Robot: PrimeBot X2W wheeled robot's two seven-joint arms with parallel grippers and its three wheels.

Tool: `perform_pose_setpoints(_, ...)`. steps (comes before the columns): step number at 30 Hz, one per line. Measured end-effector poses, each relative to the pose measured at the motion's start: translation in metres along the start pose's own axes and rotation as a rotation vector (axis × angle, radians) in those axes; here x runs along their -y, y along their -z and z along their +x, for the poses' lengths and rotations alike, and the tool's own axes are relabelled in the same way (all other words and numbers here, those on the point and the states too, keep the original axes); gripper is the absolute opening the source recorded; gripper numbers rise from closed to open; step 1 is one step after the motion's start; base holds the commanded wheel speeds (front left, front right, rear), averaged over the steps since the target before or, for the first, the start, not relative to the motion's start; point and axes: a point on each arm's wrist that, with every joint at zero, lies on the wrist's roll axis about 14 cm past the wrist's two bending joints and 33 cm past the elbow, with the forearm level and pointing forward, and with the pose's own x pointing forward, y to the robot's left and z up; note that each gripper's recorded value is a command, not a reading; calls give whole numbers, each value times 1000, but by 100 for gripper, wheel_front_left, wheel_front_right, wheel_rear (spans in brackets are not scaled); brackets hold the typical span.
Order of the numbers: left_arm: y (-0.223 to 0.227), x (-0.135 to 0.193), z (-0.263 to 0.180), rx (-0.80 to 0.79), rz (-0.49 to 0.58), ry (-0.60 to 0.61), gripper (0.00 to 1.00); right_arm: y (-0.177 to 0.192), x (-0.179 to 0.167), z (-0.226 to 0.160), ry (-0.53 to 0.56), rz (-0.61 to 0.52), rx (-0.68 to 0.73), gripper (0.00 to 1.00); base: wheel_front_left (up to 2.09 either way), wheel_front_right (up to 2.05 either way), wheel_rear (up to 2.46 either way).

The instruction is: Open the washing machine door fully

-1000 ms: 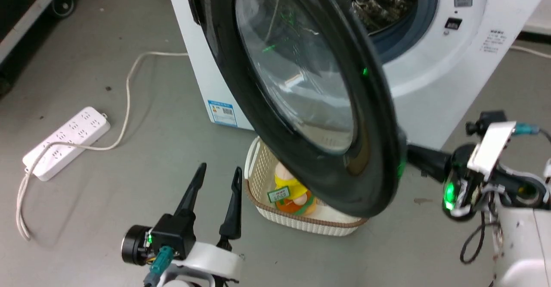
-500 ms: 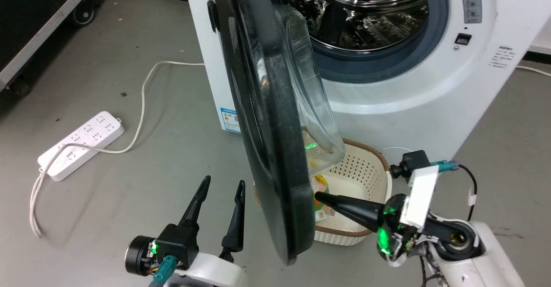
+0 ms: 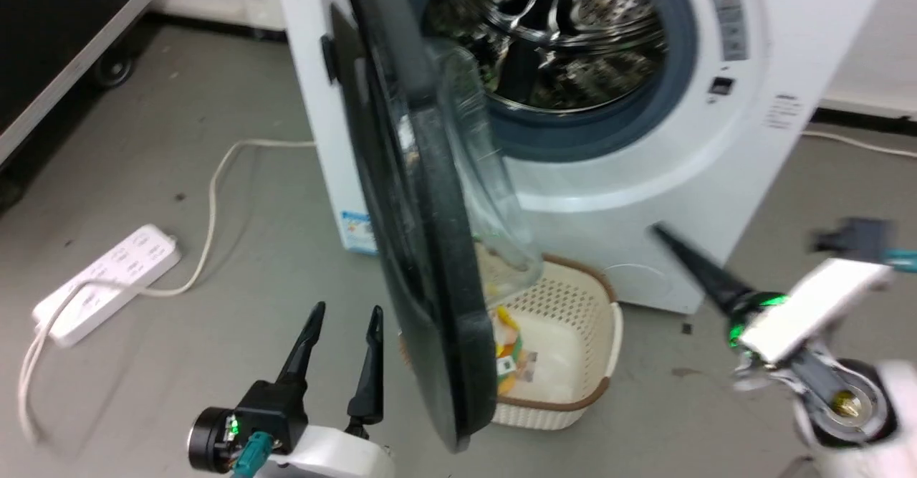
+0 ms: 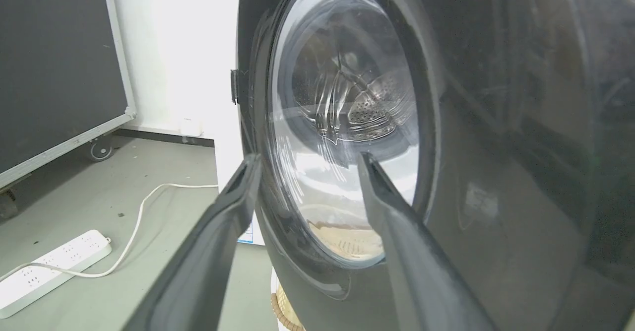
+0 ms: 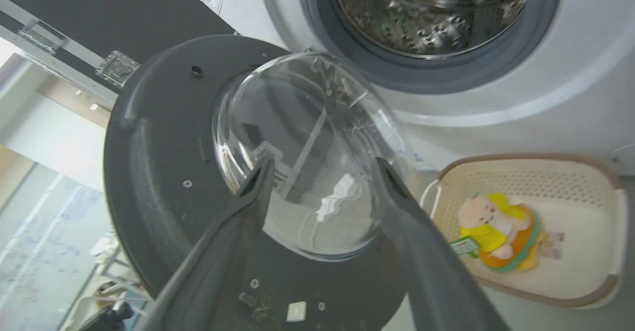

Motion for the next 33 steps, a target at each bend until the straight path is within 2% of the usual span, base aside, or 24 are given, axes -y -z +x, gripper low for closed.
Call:
perform_pose_setpoints(3, -5, 3, 3, 18, -9, 9, 100, -39, -1, -29, 70, -298, 194, 100, 0, 0, 0)
perform_pose_setpoints(6, -4, 6, 2, 15, -26, 23, 100, -58, 6, -60, 144, -555, 340, 100, 0, 0, 0)
perform_pose_setpoints(9, -1, 8, -1, 5, -37, 32, 100, -60, 13, -88, 194, -731, 442, 100, 0, 0, 0)
perform_pose_setpoints(12, 4, 13, -3, -9, -52, 57, 100, -52, 21, -108, 237, -829, 491, 100, 0, 0, 0)
perform_pose_setpoints(16, 6, 19, -3, -18, -57, 85, 100, -36, 34, -126, 320, -894, 501, 100, 0, 0, 0)
perform_pose_setpoints(21, 9, 20, -3, -26, -41, 93, 100, -5, 46, -137, 394, -903, 462, 100, 0, 0, 0)
perform_pose_setpoints(26, 12, 18, -5, -37, -20, 91, 100, -1, 45, -147, 435, -912, 483, 100, 0, 0, 0)
perform_pose_setpoints(33, 20, 15, -11, -61, -20, 84, 100, 1, 41, -146, 434, -915, 492, 100, 0, 0, 0)
